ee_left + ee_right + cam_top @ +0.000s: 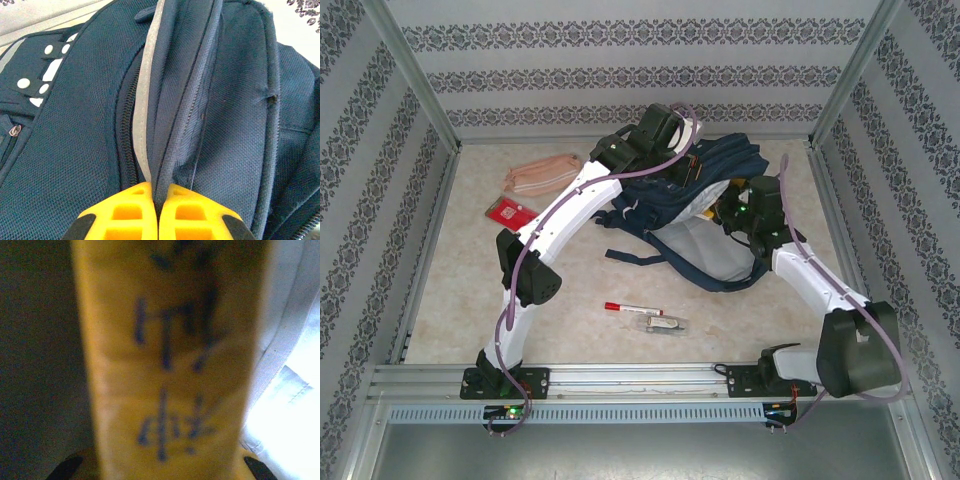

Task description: Pack books, pencil case, and school supplies into a backpack

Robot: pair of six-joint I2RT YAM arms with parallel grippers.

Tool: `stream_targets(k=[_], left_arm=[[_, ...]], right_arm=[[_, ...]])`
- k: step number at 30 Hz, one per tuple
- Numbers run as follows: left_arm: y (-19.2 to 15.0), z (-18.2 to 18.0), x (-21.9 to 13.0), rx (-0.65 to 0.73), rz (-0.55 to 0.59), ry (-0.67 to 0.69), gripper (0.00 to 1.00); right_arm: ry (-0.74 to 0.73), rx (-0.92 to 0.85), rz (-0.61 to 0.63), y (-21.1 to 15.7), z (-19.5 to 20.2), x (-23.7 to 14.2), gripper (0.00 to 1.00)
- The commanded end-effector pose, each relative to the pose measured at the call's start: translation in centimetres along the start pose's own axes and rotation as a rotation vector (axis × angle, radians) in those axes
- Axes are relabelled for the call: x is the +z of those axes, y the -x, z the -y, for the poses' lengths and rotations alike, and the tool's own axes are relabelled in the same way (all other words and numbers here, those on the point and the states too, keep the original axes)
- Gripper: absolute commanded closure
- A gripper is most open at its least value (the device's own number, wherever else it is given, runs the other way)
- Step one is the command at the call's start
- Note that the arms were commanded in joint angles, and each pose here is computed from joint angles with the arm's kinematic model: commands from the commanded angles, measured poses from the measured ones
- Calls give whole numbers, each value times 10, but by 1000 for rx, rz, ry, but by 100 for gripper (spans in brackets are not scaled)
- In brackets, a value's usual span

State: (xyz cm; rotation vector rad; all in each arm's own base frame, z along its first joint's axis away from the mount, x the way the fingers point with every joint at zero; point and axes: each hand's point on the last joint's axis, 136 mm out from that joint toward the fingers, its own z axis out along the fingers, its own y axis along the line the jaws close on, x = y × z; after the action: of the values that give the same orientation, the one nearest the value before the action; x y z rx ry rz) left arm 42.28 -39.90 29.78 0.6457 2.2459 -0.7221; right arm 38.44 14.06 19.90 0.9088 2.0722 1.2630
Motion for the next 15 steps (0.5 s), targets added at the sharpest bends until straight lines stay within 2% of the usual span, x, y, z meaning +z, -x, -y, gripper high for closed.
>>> stream_targets(k=[1,7,11,15], left_arm=[[43,30,-44,47,167,-73,100],[46,34,-40,38,180,-99,100],[48,36,-38,25,185,-116,100],[48,34,-37,39,186,-102,100]], right_arm=[[93,-58,3,1,-33,12,100],[43,-193,120,9,-8,53,98],[15,-152,192,18,24,78,98],[76,-93,217,26,32,103,98]])
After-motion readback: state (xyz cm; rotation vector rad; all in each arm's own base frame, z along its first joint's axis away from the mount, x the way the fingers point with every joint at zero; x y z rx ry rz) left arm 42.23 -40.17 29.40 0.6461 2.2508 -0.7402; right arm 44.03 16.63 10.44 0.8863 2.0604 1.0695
